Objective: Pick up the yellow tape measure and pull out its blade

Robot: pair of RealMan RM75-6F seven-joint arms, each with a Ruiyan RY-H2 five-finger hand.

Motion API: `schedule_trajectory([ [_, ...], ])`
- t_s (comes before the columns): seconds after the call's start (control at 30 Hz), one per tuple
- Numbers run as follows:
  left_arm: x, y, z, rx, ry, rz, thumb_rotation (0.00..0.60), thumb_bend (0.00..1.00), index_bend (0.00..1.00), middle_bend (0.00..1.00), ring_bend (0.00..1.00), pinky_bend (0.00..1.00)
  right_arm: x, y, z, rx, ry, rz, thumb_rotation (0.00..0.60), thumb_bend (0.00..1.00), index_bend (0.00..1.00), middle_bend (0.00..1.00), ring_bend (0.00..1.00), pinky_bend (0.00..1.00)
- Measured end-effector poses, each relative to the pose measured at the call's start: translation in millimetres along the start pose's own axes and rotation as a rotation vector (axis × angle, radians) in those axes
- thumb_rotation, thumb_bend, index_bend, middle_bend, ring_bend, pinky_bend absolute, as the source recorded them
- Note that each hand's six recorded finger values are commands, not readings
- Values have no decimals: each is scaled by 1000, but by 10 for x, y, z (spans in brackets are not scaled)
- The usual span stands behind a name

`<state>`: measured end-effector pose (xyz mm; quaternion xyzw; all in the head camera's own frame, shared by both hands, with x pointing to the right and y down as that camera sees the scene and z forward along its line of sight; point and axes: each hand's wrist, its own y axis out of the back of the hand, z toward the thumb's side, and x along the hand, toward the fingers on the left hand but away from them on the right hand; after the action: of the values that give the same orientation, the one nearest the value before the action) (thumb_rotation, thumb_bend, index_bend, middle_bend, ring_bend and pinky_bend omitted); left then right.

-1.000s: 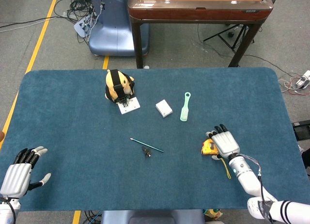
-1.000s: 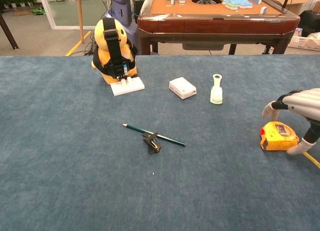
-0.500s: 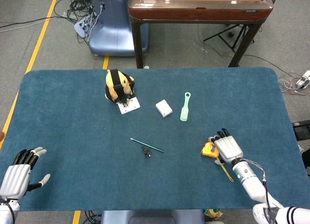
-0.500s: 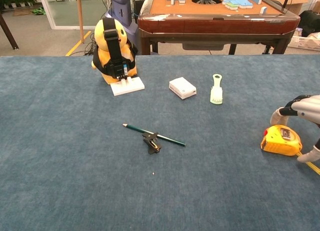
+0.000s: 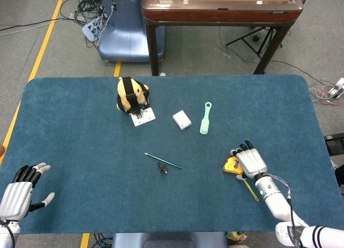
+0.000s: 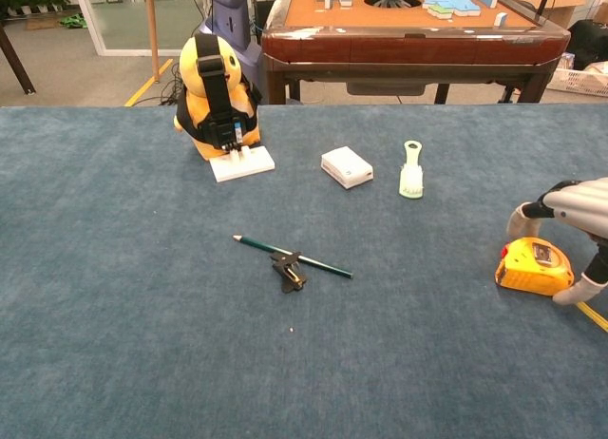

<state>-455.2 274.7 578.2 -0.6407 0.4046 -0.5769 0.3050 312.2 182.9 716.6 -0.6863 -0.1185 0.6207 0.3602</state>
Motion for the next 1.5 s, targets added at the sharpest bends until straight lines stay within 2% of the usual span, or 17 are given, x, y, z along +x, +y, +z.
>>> schedule_trajectory([
  [0.27, 26, -27, -7, -3, -5, -5, 600, 202, 208, 173, 130, 60, -7, 11, 28, 3, 7, 3, 600, 480, 422, 433, 234, 48],
  [0.43, 92, -38, 21, -1, -25, -15, 600, 203, 208, 173, 130, 60, -14, 30, 73, -12, 21, 13, 600, 624, 522, 522, 312, 48],
  [0.57, 222, -15, 111, -8, -64, -15, 600, 202, 210, 173, 130, 60, -16, 125, 162, -56, 46, -6, 600, 748, 582, 592, 384, 48],
  [0.73, 438, 23, 273, -49, -113, -22, 600, 202, 218, 173, 130, 60, -23, 380, 314, -112, 93, -54, 600, 773, 638, 644, 444, 79],
  [0.97, 782, 20, 569, -195, -156, -42, 600, 202, 195, 168, 131, 60, -25, 800, 557, -161, 146, -134, 600, 800, 677, 690, 500, 128],
  [1.17, 1055, -6, 937, -380, -195, -79, 600, 202, 97, 167, 137, 60, -65, 1078, 738, -161, 171, -163, 600, 809, 699, 709, 531, 134],
  [1.27, 1181, -27, 1154, -442, -225, -99, 600, 202, 40, 158, 136, 60, -112, 1193, 827, -155, 177, -169, 600, 822, 710, 720, 551, 144],
  [1.33, 1239, -45, 1275, -465, -242, -108, 600, 202, 7, 131, 129, 60, -144, 1269, 910, -141, 184, -174, 600, 828, 712, 725, 561, 146],
  [1.5, 1325, -140, 1516, -510, -257, -146, 600, 203, 0, 40, 90, 60, -189, 1415, 1157, -107, 198, -186, 600, 830, 720, 734, 583, 146],
])
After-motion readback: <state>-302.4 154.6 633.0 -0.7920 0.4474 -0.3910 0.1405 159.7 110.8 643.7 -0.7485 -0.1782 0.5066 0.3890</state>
